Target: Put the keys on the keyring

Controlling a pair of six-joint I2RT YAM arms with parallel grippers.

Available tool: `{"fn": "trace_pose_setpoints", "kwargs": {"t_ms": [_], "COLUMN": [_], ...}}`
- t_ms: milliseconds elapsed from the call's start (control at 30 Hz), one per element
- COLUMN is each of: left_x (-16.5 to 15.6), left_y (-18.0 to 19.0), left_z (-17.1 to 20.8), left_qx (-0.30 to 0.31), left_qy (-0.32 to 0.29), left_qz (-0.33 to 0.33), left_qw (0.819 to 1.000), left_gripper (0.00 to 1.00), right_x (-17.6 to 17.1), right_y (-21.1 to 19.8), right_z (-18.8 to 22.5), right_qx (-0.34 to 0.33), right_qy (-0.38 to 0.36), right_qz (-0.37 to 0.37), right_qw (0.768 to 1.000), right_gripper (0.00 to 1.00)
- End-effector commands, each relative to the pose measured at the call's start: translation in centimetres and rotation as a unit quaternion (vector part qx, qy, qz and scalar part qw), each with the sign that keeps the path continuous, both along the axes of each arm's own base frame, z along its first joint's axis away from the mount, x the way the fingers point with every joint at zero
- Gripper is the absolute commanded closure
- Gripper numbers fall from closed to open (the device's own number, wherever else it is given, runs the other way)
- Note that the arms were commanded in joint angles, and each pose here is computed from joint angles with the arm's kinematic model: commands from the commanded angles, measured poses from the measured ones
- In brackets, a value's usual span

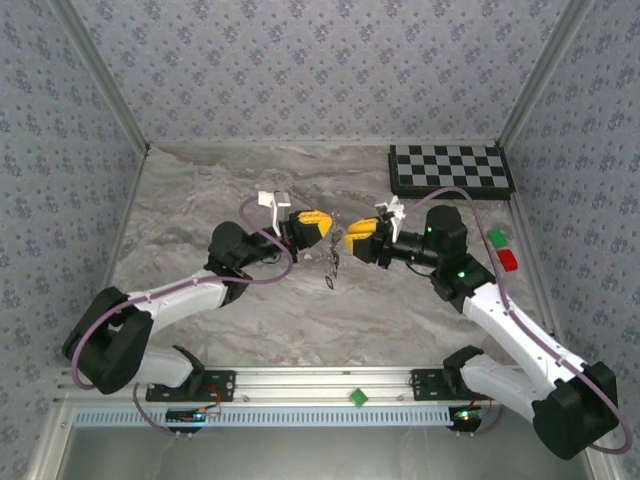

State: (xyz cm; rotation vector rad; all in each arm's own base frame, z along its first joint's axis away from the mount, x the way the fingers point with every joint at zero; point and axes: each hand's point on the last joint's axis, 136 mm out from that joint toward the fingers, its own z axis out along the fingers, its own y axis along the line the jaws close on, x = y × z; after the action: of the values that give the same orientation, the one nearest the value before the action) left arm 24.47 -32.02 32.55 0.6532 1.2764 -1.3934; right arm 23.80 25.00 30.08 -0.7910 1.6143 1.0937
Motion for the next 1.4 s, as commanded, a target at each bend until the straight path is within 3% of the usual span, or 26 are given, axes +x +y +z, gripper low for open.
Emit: {"fn": "trace_pose_setpoints", "kwargs": {"t_ms": [0,600,833,1033,1233,1367], "left_x": [-0.4,-1.0,-1.0,-0.8,-1.2,-1.4], "left_y": [0.5,-0.3,-0.4,-0.5,-0.5,-0.2], "left_z": [3.0,3.7,3.6,3.1,2.0,1.0], "left_qx": [-0.054,-0.053,-0.052,-0.033,0.024,0.064], "left_qy": [-0.023,-0.033,-0.033,-0.033,-0.044,-0.052], "left_qz": [0.000,-0.027,-0.027,-0.021,-0.040,-0.055], "left_qw": [0.998,0.998,0.998,0.999,0.998,0.995], "left_gripper": [1.00,1.00,1.00,1.00,0.69,0.68], "right_x": [0.4,1.0,0.8,0.4,-0.3,-0.7], "right_y": [0.1,1.9,2.1,1.5,0.6,0.2], "right_z": [3.2,3.8,3.5,2.9,2.0,1.3], "right_qx": [0.054,0.069,0.063,0.023,-0.065,-0.122], "right_qy": [-0.040,-0.023,-0.018,-0.015,0.005,0.022], "right_qz": [0.000,0.058,0.069,0.068,0.083,0.090], "right_qw": [0.998,0.996,0.995,0.997,0.994,0.988], "right_gripper": [0.66,0.67,0.99,1.00,1.00,1.00]}}
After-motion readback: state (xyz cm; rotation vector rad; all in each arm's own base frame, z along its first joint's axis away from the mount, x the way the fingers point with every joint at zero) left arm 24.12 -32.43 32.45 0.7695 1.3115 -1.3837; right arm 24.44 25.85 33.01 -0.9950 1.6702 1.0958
